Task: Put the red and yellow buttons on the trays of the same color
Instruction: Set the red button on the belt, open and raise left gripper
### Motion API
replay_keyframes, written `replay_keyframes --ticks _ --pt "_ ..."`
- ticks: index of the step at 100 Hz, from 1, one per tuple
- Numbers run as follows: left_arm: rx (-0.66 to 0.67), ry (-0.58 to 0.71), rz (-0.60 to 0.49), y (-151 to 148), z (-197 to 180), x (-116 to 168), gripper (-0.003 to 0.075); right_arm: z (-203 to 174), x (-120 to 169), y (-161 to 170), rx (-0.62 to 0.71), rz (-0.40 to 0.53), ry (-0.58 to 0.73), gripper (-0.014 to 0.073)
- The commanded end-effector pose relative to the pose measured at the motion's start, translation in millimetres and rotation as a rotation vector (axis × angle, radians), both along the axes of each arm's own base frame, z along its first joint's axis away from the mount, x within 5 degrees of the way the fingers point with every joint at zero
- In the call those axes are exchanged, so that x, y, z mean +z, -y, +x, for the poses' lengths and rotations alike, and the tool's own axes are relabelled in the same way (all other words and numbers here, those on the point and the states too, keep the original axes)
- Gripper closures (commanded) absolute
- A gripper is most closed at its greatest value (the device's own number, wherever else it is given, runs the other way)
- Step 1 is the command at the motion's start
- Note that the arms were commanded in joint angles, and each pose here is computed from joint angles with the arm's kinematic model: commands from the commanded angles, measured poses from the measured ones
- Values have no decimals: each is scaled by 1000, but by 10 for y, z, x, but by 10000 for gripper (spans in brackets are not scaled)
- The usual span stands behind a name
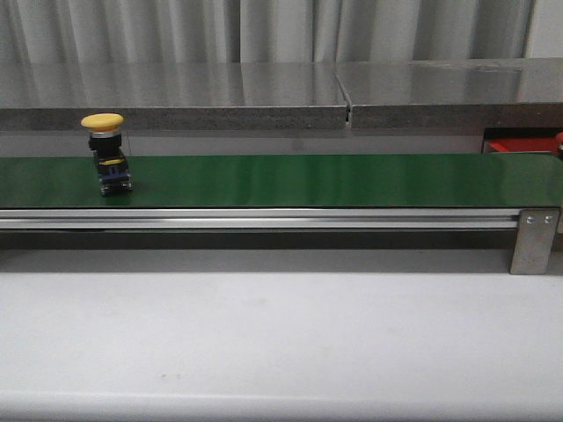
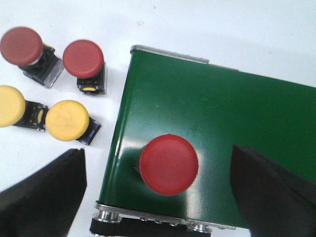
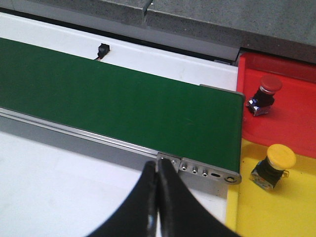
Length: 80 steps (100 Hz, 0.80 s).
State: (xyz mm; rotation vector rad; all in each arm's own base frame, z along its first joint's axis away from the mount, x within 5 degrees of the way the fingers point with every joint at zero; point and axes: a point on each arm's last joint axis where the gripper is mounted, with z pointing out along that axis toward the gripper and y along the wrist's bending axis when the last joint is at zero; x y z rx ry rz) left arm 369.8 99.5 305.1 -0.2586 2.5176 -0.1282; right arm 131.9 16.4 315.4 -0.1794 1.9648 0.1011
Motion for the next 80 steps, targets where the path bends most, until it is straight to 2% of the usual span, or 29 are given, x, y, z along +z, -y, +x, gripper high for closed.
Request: replay_keyframes --ticks 1,3,10,22,24,48,64,80 --pt "-29 140 24 149 -142 441 202 18 155 13 -17 6 103 713" --pt "-36 142 26 170 -157 457 223 18 155 13 -17 6 103 713" --pt "-62 159 23 283 -235 539 378 18 155 13 -17 6 103 713" --pt "-143 184 40 538 -384 642 715 18 155 13 -17 6 103 713" --pt "-154 182 43 578 -402 638 745 18 155 13 -17 6 103 713" --pt "-250 294 73 970 -780 816 741 19 158 13 -18 6 106 713" --pt "-278 369 70 1112 -1110 902 741 19 159 14 -18 6 107 713" --pt "-299 404 63 1184 -1423 871 741 20 160 14 -18 6 108 713"
